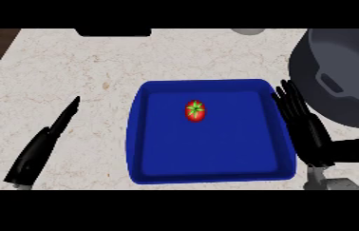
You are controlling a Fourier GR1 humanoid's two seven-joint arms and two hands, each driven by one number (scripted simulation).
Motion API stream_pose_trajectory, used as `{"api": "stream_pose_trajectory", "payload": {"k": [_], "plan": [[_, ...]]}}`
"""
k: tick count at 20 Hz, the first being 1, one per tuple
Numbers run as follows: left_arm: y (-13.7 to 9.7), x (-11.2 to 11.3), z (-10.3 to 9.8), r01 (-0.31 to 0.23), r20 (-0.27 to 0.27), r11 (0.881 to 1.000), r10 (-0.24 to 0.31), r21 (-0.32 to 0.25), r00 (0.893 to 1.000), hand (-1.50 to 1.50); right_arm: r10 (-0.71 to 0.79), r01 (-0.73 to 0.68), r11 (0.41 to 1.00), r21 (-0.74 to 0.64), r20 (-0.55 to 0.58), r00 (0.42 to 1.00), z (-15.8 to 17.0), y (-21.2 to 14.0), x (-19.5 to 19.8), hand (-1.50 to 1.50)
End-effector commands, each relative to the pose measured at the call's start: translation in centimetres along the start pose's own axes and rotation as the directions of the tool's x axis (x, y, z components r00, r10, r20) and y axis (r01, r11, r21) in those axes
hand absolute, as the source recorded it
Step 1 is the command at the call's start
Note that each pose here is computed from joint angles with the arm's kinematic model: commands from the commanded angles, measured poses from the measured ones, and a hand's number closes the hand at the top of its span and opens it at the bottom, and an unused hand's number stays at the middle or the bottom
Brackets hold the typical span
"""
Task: Pick the tomato from the tray and place it in the pot
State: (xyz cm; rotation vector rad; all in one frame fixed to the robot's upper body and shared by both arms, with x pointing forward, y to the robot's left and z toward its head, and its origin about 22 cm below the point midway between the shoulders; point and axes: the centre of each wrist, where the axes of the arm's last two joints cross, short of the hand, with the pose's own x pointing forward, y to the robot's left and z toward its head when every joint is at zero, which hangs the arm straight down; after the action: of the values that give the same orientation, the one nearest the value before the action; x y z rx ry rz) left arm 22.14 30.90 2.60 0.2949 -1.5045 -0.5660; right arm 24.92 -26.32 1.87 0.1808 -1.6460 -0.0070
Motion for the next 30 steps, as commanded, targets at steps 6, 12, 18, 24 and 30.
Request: {"api": "stream_pose_trajectory", "payload": {"k": [6,12,18,24,30], "plan": [[3.2,-2.1,0.5,-0.079,-0.146,0.942,0.133,0.326,0.98,0.0,-0.016,-0.245,0.727,-0.642,-0.371,0.928,5.8,-1.3,-5.2,1.5],[2.1,-2.3,0.7,-0.137,-0.18,0.94,0.199,0.312,0.963,0.0,0.586,-0.648,0.384,-0.657,-0.369,0.722,7.2,-3.6,-4.2,-1.5],[2.2,-1.5,0.1,-0.145,-0.175,0.936,0.209,0.32,0.962,0.0,0.568,-0.655,0.398,-0.643,-0.388,0.726,9.3,4.7,-6.6,-1.5],[2.0,-1.1,-0.5,-0.137,-0.167,0.942,0.195,0.305,0.967,0.0,0.544,-0.74,0.456,-0.494,-0.503,0.672,7.8,7.4,-6.2,-1.5],[2.1,-0.5,-1.4,-0.141,-0.153,0.946,0.192,0.293,0.969,0.0,0.54,-0.828,0.502,-0.25,-0.657,0.526,3.8,9.7,-3.9,-1.5]]}}
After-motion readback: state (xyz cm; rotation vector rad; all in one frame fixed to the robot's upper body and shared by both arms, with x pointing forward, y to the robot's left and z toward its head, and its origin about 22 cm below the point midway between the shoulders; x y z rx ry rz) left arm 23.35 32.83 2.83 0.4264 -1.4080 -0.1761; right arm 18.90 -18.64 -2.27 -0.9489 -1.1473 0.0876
